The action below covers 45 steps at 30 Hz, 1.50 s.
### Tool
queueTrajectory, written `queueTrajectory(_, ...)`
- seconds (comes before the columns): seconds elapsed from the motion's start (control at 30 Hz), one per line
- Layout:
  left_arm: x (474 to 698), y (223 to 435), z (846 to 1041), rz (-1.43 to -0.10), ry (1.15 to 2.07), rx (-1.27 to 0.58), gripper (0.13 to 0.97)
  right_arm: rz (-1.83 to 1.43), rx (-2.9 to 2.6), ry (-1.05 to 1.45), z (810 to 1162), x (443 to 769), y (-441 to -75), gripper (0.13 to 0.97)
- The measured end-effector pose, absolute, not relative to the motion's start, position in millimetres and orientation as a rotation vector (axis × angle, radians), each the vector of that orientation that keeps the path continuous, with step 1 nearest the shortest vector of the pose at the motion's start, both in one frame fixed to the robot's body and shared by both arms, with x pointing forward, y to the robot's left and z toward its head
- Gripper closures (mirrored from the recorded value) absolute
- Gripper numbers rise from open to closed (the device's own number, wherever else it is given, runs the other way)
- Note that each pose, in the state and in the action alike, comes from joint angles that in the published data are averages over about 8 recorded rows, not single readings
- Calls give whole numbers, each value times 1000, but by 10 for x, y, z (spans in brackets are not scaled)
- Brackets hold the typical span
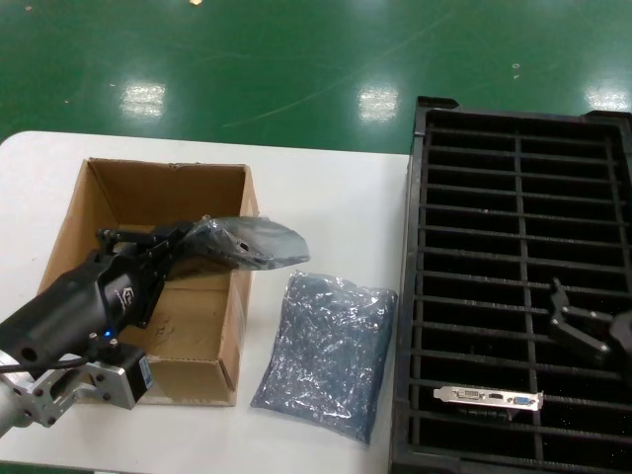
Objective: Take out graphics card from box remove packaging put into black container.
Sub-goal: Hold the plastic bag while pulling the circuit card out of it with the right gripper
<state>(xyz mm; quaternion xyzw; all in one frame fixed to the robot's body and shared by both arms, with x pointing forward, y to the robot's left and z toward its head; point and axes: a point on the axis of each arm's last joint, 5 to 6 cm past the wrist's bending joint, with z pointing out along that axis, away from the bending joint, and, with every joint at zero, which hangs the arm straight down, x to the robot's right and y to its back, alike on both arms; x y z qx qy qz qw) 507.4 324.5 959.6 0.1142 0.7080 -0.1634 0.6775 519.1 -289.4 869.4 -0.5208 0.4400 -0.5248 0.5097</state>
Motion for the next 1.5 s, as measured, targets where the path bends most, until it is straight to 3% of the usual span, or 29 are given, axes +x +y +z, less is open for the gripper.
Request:
queueTrajectory(0.5,5074,3245,9596,-367,1591,257,958,-1141,-1272,712,9082,5531,-2390,148)
queueTrajectory(0.77,5074,3245,9596,-367,1591,257,958,-1045,-1355,501,9165,5621,-2109,232)
queueTrajectory(0.9,5074,3245,9596,-367,1591,257,958,-998,-1417,410,9122,5653,-2014,232)
queueTrajectory(1.2,5074,3245,9596,-367,1591,257,958,-937,-1523,266,9025,5778,-1913,381)
queueTrajectory(1.5,5074,3245,9596,-367,1591,257,958,-937,-1554,189,9125,5961,-1877,593)
